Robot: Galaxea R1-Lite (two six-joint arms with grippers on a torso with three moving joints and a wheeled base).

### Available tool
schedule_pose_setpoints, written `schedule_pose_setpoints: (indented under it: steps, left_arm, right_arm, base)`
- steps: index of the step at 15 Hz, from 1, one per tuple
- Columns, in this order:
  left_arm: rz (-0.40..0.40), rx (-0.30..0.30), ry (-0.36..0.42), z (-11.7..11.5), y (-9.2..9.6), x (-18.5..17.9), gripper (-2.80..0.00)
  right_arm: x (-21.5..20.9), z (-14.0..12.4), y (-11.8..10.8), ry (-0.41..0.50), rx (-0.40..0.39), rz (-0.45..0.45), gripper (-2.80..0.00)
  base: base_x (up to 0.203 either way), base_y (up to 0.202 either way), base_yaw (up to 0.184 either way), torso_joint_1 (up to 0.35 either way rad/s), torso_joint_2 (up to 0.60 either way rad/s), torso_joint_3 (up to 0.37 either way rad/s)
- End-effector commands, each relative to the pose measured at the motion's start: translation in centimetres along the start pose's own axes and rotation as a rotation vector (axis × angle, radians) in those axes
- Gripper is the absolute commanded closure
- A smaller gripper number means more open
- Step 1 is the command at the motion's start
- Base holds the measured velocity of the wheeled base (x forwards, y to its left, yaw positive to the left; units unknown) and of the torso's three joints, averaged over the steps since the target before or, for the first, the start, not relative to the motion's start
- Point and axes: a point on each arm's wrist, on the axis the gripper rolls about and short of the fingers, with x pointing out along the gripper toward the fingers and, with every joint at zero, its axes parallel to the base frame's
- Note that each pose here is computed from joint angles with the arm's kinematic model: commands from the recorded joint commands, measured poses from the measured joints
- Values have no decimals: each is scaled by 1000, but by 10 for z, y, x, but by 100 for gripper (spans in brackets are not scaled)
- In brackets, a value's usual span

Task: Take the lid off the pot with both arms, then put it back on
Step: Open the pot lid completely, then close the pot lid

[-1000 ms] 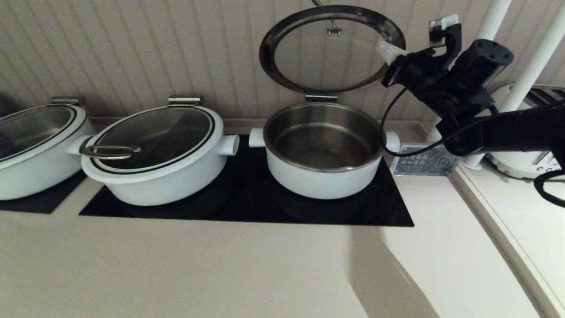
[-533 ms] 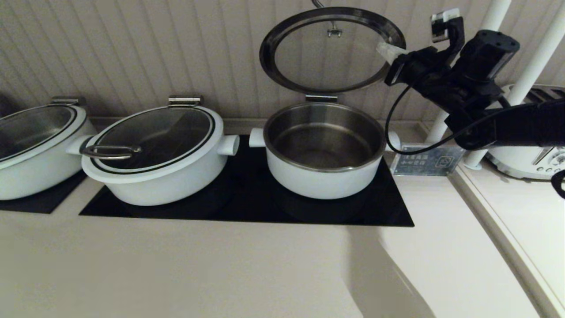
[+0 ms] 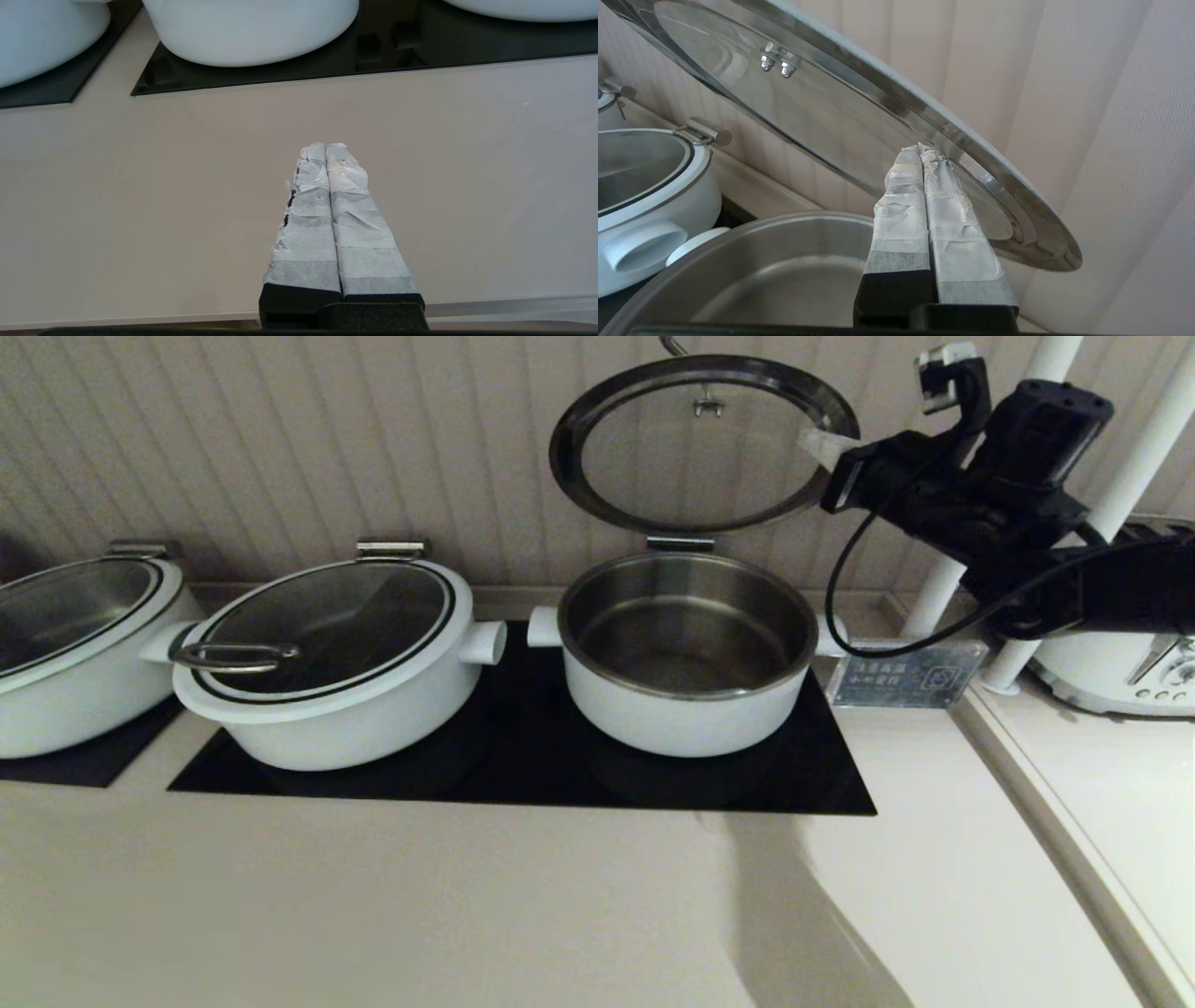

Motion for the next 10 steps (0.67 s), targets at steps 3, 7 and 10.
schedule_pose_setpoints:
  steps: [3,7,10]
  left_arm:
    - [-1,0,-1,0,0,0,0]
    - [0,0,0,0,0,0,0]
    - [0,0,-1,0,0,0,0]
  right_arm:
    - [-4,7,2,5,27,2,0]
    - [-10,3,3,38,44,1,0]
    - [-10,4,4,39,44,1,0]
  base:
    - [0,0,0,0,0,0]
    - [0,0,0,0,0,0]
    - [0,0,0,0,0,0]
